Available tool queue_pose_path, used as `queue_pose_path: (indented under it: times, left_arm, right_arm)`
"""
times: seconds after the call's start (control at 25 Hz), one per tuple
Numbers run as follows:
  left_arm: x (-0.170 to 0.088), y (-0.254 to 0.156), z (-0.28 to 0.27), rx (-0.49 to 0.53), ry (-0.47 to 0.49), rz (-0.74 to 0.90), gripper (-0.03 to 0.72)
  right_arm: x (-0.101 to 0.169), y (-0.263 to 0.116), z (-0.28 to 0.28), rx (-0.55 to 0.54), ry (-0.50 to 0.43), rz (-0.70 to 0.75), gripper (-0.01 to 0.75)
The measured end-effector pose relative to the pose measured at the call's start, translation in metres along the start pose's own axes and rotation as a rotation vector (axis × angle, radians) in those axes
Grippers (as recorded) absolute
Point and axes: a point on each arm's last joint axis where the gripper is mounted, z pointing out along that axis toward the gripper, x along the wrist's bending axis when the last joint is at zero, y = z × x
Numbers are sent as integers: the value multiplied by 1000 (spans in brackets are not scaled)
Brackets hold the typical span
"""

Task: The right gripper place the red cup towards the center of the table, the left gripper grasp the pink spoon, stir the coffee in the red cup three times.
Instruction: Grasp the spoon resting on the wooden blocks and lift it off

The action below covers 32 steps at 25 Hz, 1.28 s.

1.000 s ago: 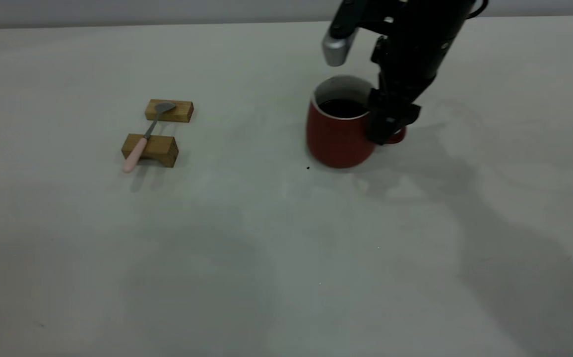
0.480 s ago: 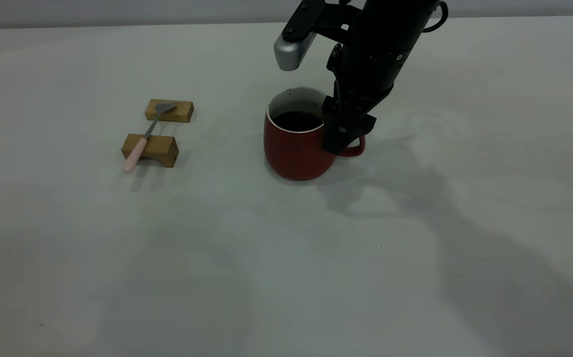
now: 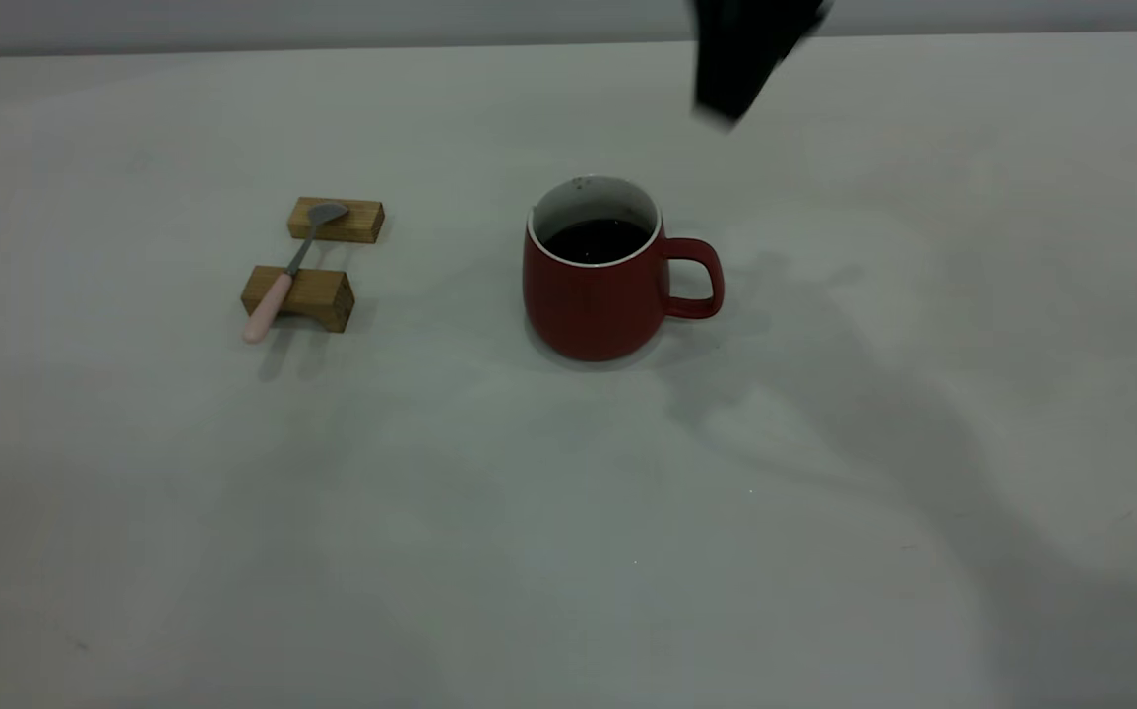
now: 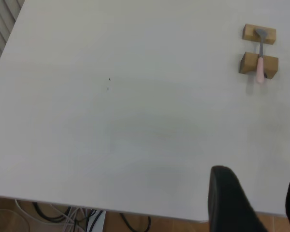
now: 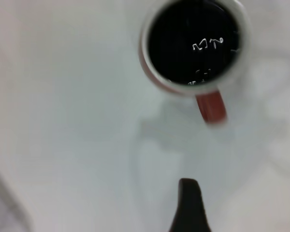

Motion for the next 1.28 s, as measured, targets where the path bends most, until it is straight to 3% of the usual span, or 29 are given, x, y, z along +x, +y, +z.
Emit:
queue_pose_path:
  times: [0.24, 0.56, 1.04, 1.28]
  left_arm:
    - [0, 0, 0, 0, 0, 0, 369]
    - [0, 0, 0, 0, 0, 0, 369]
    - [0, 0, 0, 0, 0, 0, 369]
    - [0, 0, 0, 0, 0, 0, 369]
  right_arm:
    - [23, -23, -109, 37, -52, 249, 614]
    - [54, -67, -187, -79, -170, 393, 608]
    - [117, -207, -184, -67, -251, 755, 604]
    - [146, -266, -171, -256, -346, 890, 600]
